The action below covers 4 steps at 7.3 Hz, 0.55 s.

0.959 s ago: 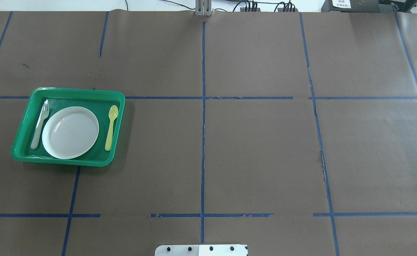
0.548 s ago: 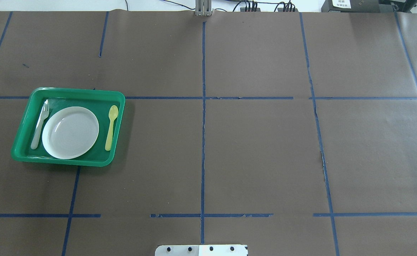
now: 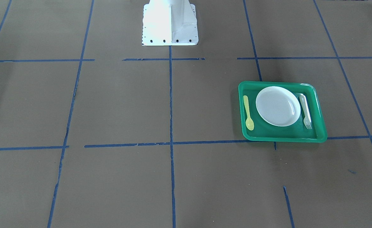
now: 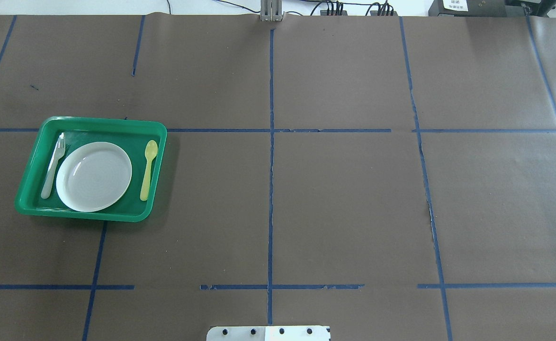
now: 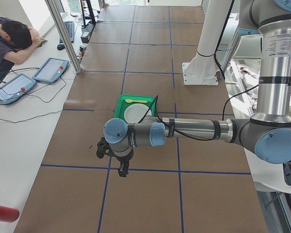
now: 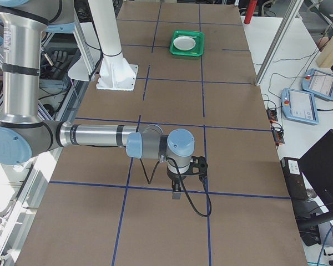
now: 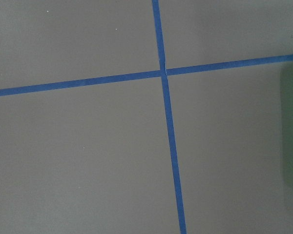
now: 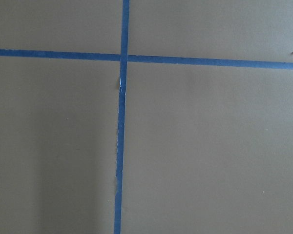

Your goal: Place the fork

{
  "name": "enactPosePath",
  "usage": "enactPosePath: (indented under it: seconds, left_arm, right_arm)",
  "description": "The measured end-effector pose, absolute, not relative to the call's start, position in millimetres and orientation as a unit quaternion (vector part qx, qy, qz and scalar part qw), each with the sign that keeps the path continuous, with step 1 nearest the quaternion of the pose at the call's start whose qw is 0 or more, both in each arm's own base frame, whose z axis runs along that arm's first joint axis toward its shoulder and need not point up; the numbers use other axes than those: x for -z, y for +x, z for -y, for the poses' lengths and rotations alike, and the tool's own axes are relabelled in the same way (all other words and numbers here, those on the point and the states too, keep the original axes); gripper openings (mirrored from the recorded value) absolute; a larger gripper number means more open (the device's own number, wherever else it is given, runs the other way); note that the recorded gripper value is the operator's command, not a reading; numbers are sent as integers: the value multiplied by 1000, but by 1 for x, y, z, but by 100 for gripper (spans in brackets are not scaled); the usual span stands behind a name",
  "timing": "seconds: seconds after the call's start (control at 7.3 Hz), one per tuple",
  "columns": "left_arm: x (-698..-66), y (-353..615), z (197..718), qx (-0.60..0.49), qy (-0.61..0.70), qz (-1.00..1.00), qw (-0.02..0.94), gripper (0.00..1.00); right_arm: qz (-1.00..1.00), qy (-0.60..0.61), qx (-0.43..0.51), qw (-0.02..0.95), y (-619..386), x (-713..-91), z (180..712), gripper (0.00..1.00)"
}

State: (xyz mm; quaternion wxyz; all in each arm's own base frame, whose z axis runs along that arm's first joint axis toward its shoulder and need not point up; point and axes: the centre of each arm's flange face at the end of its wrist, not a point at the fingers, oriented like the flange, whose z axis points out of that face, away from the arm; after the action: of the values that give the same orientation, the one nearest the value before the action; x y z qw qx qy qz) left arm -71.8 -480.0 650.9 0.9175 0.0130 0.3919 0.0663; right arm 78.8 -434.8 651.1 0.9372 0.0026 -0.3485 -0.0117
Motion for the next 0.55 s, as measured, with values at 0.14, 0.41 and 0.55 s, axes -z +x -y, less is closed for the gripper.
enactPosePath:
  seconds: [0.14,0.41,0.55]
  left_arm:
    - [-651,-72,480,-67,13,-389,919,100]
    - [-651,-73,481,-67,14,-388,919,100]
    - [-651,-73,481,-67,14,-388,919,100]
  right_arm:
    - [349,3,12,937,79,-651,435,100]
    - [349,3,12,937,79,-651,435,100]
    - [349,3,12,937,79,-651,435,100]
